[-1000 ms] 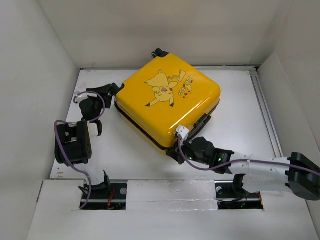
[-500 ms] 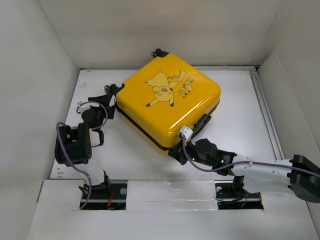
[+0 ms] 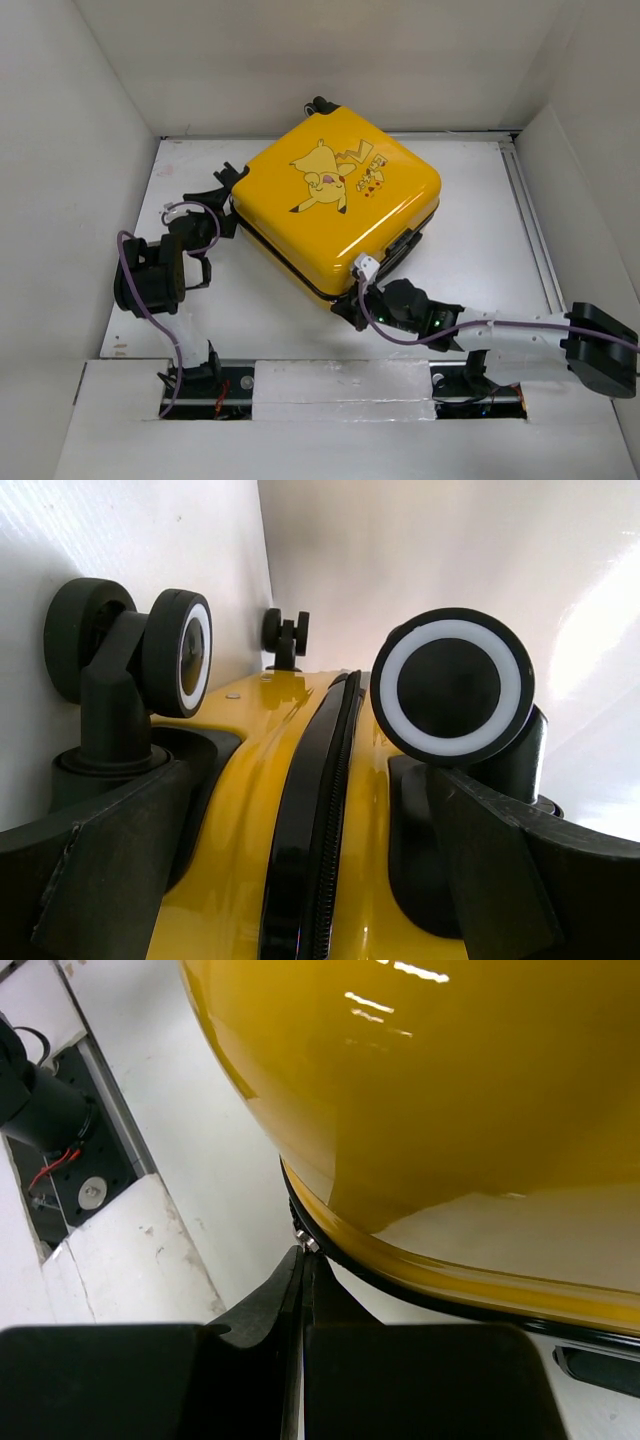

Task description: Pack the luggage

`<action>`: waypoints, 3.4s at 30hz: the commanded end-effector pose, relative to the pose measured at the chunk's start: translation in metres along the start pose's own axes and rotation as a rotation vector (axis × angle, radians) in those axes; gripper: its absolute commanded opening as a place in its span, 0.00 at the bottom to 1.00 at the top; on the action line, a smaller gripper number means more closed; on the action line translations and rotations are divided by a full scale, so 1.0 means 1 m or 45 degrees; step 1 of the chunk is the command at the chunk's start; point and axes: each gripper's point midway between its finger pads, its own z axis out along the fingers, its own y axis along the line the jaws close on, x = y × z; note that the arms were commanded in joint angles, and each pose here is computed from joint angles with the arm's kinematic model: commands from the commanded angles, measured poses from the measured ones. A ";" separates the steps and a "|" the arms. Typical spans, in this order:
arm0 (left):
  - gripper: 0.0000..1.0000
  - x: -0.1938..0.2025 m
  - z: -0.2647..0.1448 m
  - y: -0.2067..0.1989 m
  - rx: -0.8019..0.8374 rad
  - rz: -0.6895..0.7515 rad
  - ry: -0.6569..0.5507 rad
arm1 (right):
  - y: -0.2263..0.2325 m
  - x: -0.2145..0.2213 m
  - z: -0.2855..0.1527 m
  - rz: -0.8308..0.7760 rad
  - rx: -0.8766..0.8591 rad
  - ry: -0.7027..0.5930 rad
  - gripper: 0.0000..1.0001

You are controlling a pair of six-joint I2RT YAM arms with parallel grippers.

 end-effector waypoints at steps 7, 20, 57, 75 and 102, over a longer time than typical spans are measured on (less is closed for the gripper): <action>1.00 -0.021 -0.032 -0.118 0.650 0.093 -0.144 | 0.015 -0.002 0.007 0.019 -0.054 -0.008 0.00; 1.00 -0.047 -0.036 -0.121 0.610 0.141 -0.252 | 0.016 -0.006 0.008 0.019 -0.058 -0.019 0.00; 1.00 -0.028 0.064 -0.103 0.194 0.251 -0.010 | 0.024 0.003 0.016 0.011 -0.094 0.023 0.00; 0.16 -0.016 0.061 -0.128 0.351 0.133 0.024 | 0.019 -0.004 0.009 0.025 -0.059 -0.035 0.00; 0.00 0.062 -0.107 -0.068 0.275 0.617 -0.103 | -0.076 -0.066 -0.014 0.239 0.161 -0.189 0.00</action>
